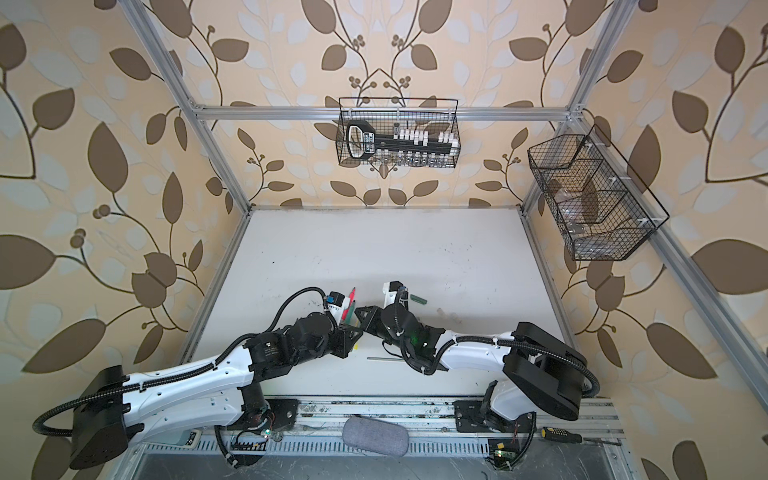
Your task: Insert the pens into the pen caps
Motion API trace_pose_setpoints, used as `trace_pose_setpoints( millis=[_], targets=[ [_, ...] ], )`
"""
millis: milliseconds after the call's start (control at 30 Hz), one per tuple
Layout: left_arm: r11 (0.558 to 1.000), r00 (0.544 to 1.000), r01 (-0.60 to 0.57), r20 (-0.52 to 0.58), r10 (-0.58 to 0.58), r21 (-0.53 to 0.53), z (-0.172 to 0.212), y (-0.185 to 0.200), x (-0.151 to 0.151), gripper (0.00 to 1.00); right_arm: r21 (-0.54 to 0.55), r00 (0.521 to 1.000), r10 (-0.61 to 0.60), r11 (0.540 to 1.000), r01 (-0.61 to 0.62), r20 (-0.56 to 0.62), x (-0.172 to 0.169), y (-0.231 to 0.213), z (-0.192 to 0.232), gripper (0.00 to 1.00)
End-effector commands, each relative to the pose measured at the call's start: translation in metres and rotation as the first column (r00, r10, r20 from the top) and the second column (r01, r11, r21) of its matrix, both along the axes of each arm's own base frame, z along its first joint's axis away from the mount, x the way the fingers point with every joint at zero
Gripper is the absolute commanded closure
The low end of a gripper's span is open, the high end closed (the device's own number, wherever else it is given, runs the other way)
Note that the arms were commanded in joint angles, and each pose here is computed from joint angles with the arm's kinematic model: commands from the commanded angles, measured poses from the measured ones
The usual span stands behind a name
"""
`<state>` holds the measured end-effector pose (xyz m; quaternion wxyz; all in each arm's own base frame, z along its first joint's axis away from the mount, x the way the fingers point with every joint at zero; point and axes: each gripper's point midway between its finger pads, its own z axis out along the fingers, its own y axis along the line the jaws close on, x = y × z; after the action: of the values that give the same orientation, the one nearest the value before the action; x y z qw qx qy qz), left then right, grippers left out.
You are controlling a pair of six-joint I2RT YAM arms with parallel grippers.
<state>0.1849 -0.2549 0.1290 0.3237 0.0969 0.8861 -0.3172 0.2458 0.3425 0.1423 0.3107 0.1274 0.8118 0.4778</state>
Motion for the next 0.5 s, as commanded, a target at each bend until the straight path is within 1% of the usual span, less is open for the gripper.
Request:
trace_pose_setpoints(
  millis=[0, 67, 133, 167, 200, 233, 267, 300, 333, 367, 467],
  targets=[
    [1.000, 0.999, 0.016, 0.036, -0.016, -0.024, 0.011, -0.008, 0.003, 0.80, 0.039, 1.000, -0.026, 0.999, 0.025, 0.015, 0.001, 0.000, 0.015, 1.00],
    [1.000, 0.999, 0.018, 0.037, -0.017, -0.025, 0.011, -0.009, 0.003, 0.81, 0.039, 1.000, -0.028, 0.999, 0.027, 0.015, 0.000, 0.001, 0.015, 1.00],
    [1.000, 0.999, 0.018, 0.040, -0.016, -0.026, 0.011, -0.009, 0.003, 0.88, 0.035, 0.999, -0.028, 0.999, 0.028, 0.015, 0.001, 0.001, 0.015, 1.00],
    [1.000, 0.999, 0.016, 0.043, -0.015, -0.027, 0.012, -0.008, 0.004, 0.94, 0.032, 1.000, -0.027, 0.999, 0.027, 0.013, 0.001, 0.002, 0.013, 1.00],
    [1.000, 0.999, 0.014, 0.048, -0.013, -0.026, 0.013, -0.008, 0.004, 1.00, 0.033, 1.000, -0.027, 0.999, 0.026, 0.015, 0.001, 0.002, 0.014, 0.93],
    [1.000, 0.999, 0.012, 0.051, -0.010, -0.024, 0.013, -0.007, 0.004, 1.00, 0.030, 0.999, -0.027, 0.999, 0.026, 0.019, 0.001, 0.001, 0.015, 0.84],
    [1.000, 0.998, -0.001, 0.055, 0.002, -0.019, 0.013, -0.004, 0.005, 1.00, 0.023, 0.999, -0.030, 0.999, 0.029, 0.023, 0.001, 0.000, 0.015, 0.73],
    [1.000, 0.998, -0.022, 0.056, 0.022, -0.003, 0.011, 0.000, 0.007, 1.00, 0.015, 0.999, -0.035, 0.999, 0.035, 0.030, 0.002, -0.002, 0.017, 0.64],
    [0.999, 0.997, -0.051, 0.058, 0.051, 0.009, 0.010, 0.005, 0.010, 1.00, 0.000, 0.998, -0.042, 0.999, 0.042, 0.038, 0.003, -0.005, 0.018, 0.58],
    [0.996, 0.995, -0.089, 0.050, 0.088, 0.021, 0.008, 0.011, 0.012, 1.00, -0.021, 0.998, -0.047, 0.999, 0.049, 0.047, 0.002, -0.009, 0.020, 0.53],
    [0.974, 0.974, -0.224, 0.048, 0.223, 0.019, 0.010, 0.033, 0.019, 1.00, -0.098, 0.994, -0.078, 0.992, 0.085, 0.072, 0.002, -0.027, 0.021, 0.48]
  ],
)
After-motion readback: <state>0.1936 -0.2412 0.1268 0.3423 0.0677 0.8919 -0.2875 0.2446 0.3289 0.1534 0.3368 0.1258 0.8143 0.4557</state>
